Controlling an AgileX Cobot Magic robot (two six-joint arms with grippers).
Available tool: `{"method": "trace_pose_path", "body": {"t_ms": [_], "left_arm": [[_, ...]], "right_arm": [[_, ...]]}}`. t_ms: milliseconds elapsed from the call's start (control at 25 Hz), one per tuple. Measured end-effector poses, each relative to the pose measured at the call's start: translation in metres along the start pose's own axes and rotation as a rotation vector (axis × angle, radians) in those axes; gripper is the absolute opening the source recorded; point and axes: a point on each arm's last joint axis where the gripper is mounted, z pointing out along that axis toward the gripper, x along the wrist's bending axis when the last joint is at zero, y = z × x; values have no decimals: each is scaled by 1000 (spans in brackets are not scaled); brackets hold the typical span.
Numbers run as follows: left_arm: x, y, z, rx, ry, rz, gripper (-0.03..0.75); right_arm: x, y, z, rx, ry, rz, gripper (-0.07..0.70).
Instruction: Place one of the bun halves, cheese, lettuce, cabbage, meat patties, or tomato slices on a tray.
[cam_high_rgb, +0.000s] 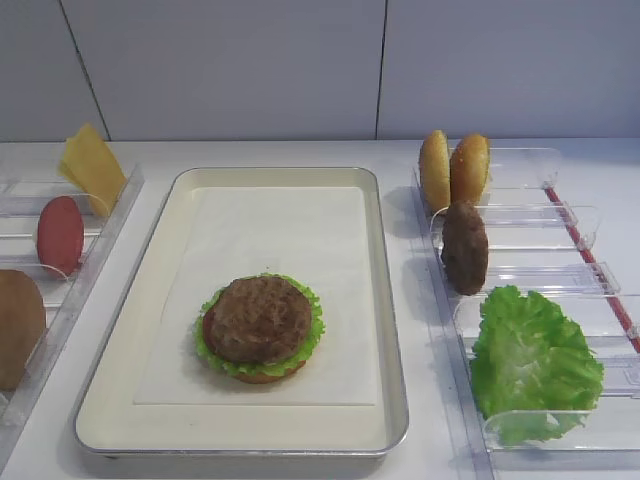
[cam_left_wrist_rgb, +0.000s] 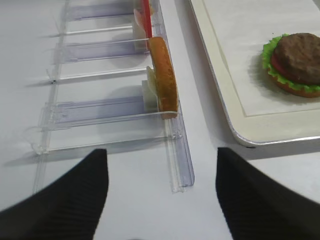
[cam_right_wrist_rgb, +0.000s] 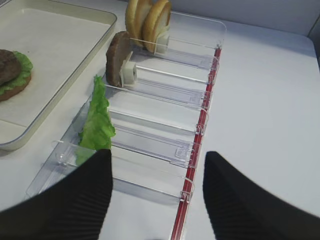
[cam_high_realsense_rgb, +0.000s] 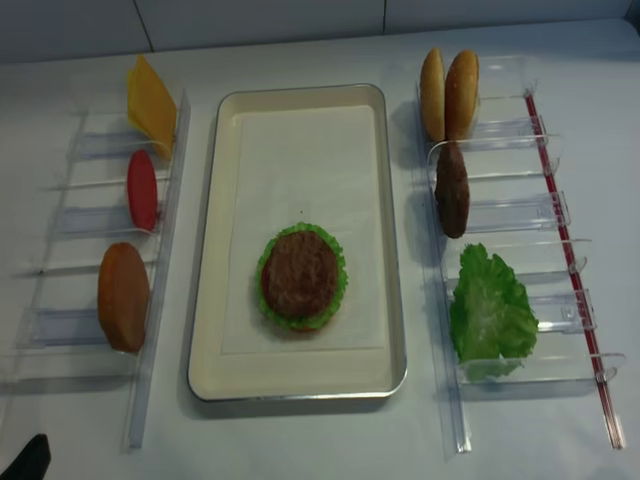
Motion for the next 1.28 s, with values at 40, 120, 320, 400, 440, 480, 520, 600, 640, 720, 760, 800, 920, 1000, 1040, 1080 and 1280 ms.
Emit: {"method": "trace_pose_path", "body": {"t_ms": [40,120,320,400,440,480,520,600,640,720,760,800,920,1000,1040,1080,1280], "left_arm": [[0,0,0,0,0,0,422],[0,0,0,0,0,0,422],[0,0,0,0,0,0,422],[0,0,0,0,0,0,422],[0,0,0,0,0,0,422],[0,0,0,0,0,0,422],[0,0,0,0,0,0,422],[0,0,0,0,0,0,422],[0,0,0,0,0,0,422],[0,0,0,0,0,0,422],[0,0,0,0,0,0,422],[0,0,0,0,0,0,422],[0,0,0,0,0,0,422],[0,0,0,0,0,0,422],[0,0,0,0,0,0,422],[0,0,0,0,0,0,422],[0,0,0,0,0,0,422]], "right_arm": [[0,0,0,3,4,-7,431],[1,-2,0,19,9,-16,431],[1,-8,5,69,14,-27,431],[1,-9,5,71,14,-27,431],[1,-9,5,71,13,-20,431],[1,-9,5,71,8,-15,431],[0,-9,5,73,1,-9,431],[-1,-9,5,73,-10,1,431],[-1,-9,5,73,-12,5,431],[-1,-9,5,73,-14,6,431],[-1,-9,5,73,-14,6,431],[-1,-9,5,73,-14,8,431],[-1,-9,5,73,-22,15,431],[-1,-9,5,74,-53,33,431],[-1,-9,4,75,-82,52,431],[0,-9,4,76,-116,72,431],[3,-9,4,83,-233,124,431]]}}
